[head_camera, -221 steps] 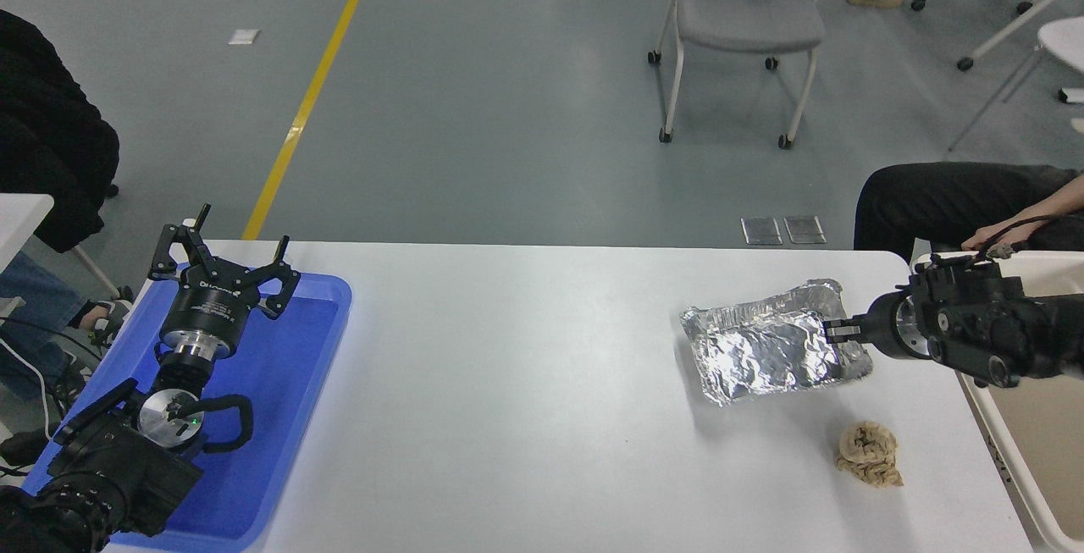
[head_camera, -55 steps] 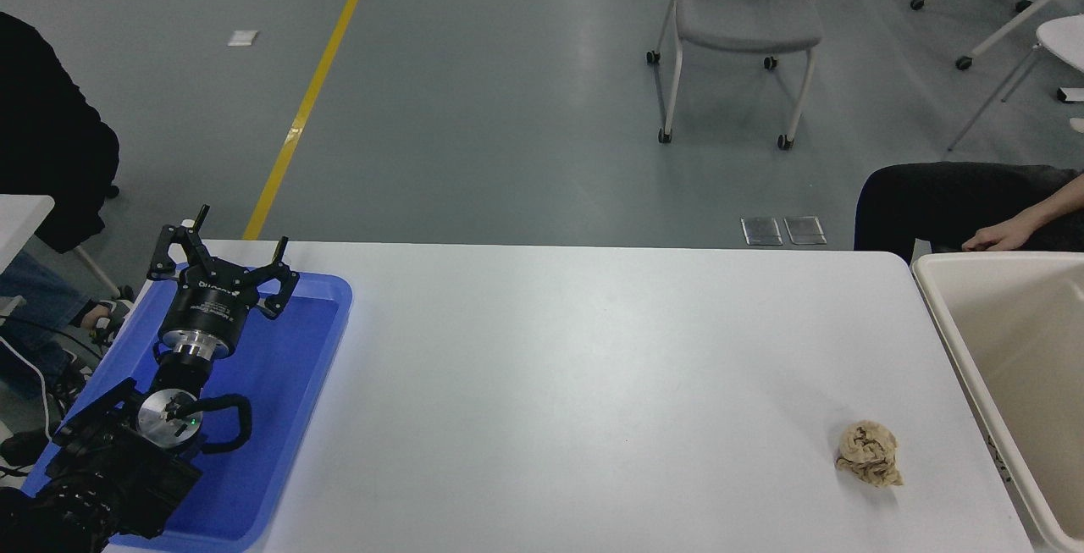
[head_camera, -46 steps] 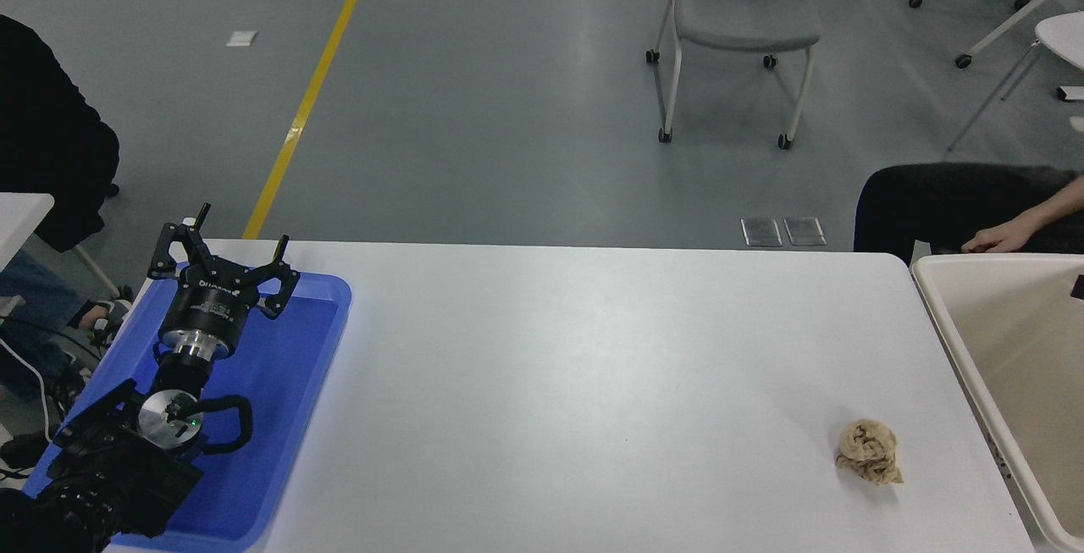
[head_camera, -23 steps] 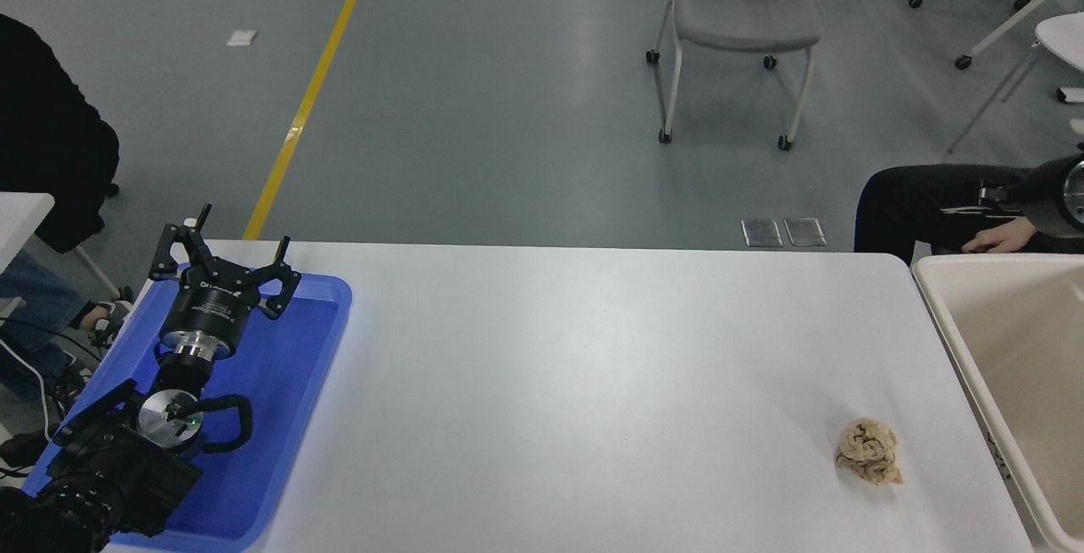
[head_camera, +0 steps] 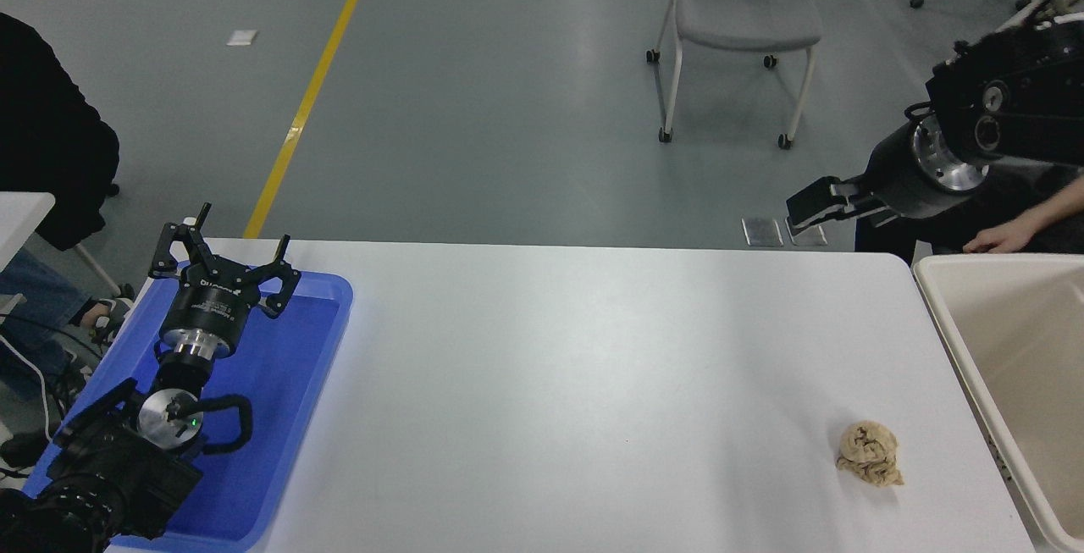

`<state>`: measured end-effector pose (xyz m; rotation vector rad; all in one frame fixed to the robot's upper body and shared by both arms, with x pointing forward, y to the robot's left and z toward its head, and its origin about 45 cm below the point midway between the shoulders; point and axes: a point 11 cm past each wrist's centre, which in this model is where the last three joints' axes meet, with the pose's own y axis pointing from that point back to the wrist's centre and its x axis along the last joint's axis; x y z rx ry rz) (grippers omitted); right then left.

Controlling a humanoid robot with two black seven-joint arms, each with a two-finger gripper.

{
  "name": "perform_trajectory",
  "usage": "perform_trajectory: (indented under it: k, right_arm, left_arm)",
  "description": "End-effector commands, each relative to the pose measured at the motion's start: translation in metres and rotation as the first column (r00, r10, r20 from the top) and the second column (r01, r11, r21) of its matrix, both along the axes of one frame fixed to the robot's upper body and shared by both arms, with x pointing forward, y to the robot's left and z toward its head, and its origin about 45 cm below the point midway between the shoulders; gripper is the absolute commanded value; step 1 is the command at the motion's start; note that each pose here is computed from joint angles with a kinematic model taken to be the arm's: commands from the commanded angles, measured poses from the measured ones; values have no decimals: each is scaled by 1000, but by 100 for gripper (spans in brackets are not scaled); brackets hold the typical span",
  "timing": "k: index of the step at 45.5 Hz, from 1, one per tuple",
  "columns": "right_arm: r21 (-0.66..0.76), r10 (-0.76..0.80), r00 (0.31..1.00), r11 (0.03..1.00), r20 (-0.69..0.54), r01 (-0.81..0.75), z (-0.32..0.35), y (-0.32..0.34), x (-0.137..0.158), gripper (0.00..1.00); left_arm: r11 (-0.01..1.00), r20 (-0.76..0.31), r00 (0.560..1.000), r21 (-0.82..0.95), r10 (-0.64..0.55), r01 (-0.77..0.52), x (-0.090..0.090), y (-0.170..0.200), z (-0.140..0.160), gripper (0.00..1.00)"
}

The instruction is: Pick up foil plate and place in dustbin

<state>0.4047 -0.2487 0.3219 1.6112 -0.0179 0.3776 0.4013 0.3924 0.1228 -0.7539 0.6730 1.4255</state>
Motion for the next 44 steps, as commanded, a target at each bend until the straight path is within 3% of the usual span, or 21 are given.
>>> perform_trajectory:
  k: [1,15,44]
  right_arm:
    - [-31,24,992,999,-126,-28,8,52,-20,100]
    - [5,16,993,1000,-114,-15,31,77,-26,100]
    - [-23,-64,992,998,-105,62,46,47,-32,100]
  left_arm:
    - [1000,0,1000,0,0,0,0,0,0,100]
    - [1000,-2,1000,1,2,-2,0,1,0,100]
    - [1000,-2,1000,1,2,-2,0,1,0,100]
